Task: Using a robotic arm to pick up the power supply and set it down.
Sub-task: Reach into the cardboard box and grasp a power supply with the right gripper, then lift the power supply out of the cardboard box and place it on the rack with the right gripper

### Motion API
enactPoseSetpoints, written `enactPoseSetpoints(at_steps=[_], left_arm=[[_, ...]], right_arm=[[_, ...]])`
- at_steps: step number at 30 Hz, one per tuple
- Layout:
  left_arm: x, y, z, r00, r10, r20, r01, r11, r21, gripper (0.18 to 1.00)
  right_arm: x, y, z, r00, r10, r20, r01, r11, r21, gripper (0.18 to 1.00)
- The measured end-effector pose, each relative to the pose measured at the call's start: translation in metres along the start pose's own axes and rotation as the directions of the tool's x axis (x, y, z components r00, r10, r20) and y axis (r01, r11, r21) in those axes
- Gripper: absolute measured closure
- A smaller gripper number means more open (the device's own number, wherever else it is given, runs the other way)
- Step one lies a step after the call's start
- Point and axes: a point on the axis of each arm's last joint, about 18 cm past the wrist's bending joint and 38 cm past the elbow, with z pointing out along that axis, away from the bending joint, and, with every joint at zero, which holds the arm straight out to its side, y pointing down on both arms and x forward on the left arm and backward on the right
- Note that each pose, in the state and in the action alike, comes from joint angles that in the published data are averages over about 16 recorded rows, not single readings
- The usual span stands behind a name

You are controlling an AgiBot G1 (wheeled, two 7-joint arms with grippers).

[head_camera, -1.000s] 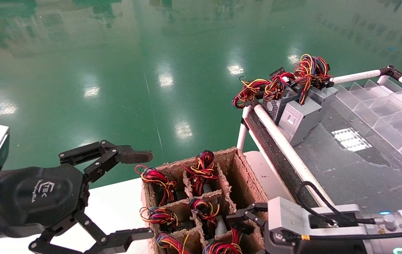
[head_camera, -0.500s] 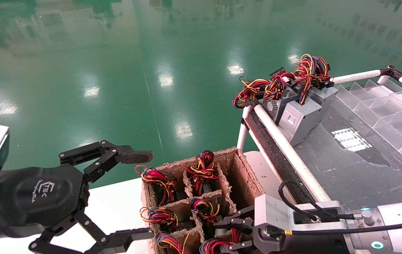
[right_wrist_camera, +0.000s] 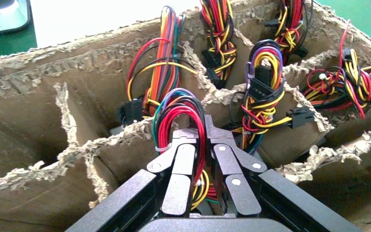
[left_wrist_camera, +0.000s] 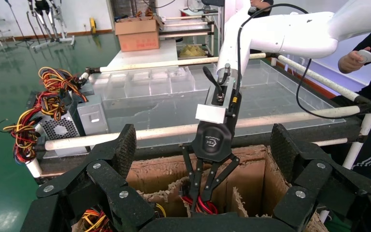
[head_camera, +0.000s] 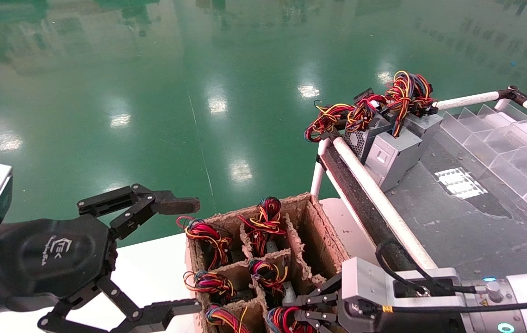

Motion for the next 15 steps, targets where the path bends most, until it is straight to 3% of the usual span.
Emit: enactPoseSetpoints(at_steps=[15], left_arm=[[0.0,0.0,0.0,1.0,0.0,0.0,0.0,1.0,0.0,0.184]], right_arm=[[-0.002,-0.018,-0.03,0.996,-0.014,-0.084,0.026,0.99,0.141,0.971]])
